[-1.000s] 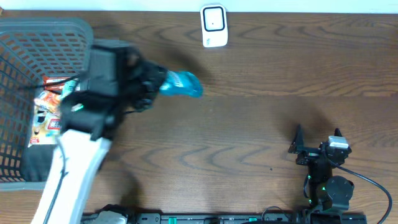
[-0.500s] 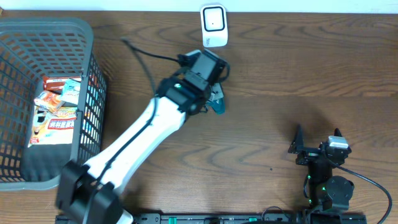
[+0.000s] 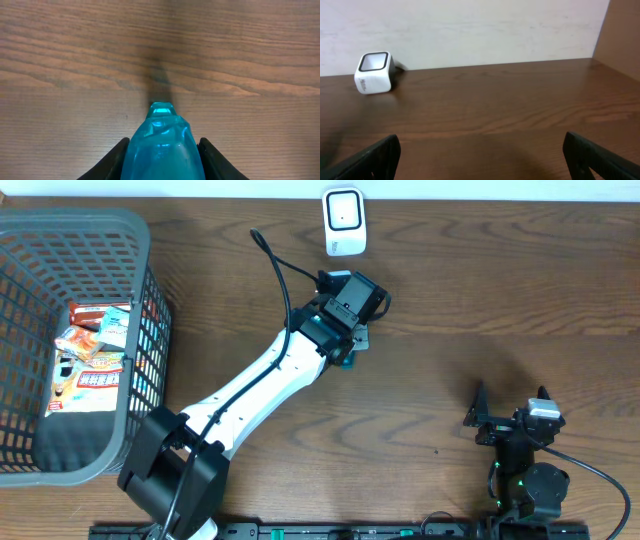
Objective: Scan the item barcode
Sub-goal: 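Lift the bottle out and carry it toward the white scanner, then hold the bottle under the scanner with the left gripper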
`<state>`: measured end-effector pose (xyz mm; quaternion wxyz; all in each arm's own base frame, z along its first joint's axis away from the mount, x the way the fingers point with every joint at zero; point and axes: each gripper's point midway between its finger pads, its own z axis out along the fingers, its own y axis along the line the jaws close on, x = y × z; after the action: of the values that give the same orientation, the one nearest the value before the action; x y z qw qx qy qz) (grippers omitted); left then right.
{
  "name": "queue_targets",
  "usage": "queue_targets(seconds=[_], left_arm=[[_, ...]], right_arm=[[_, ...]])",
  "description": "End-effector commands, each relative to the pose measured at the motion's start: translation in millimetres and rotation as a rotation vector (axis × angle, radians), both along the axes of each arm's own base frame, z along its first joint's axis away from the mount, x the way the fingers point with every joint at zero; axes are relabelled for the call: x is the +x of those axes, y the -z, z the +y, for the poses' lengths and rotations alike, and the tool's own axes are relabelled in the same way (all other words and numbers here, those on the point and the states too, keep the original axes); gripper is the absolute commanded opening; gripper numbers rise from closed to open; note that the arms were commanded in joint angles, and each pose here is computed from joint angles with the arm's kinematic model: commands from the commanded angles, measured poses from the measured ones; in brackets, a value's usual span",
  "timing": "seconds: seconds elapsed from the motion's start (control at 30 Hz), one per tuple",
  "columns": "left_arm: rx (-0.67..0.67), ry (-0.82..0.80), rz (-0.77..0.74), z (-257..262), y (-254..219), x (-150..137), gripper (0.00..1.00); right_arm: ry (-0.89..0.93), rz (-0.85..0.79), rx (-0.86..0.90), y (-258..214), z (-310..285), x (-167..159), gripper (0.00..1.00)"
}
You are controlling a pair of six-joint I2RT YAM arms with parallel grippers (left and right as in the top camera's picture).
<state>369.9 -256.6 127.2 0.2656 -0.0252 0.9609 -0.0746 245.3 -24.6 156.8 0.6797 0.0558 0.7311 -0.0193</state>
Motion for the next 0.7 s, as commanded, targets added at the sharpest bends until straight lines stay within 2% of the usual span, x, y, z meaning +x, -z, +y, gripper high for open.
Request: queue_targets(seconds=[0.0, 0.4, 0.6, 0.67], left_arm=[[0.028, 0.006, -0.054, 2.5, -12.1, 9.3, 0.28], [0.050, 0.007, -0.014, 1.2, 9.0, 8.8, 0.29], [0.018, 0.007, 0.022, -4.6, 16.4, 5.2, 0.29], [0.006, -0.013, 0.024, -4.6, 16.1, 5.1, 0.33]], right_arm=[[0.000, -0.001, 0.014, 0.4, 0.6, -0.1, 0.99], [0.000, -0.001, 0.014, 0.4, 0.6, -0.1, 0.99], [0.000, -0.001, 0.014, 0.4, 0.6, -0.1, 0.99], [0.000, -0.001, 0.014, 0.4, 0.6, -0.1, 0.99]])
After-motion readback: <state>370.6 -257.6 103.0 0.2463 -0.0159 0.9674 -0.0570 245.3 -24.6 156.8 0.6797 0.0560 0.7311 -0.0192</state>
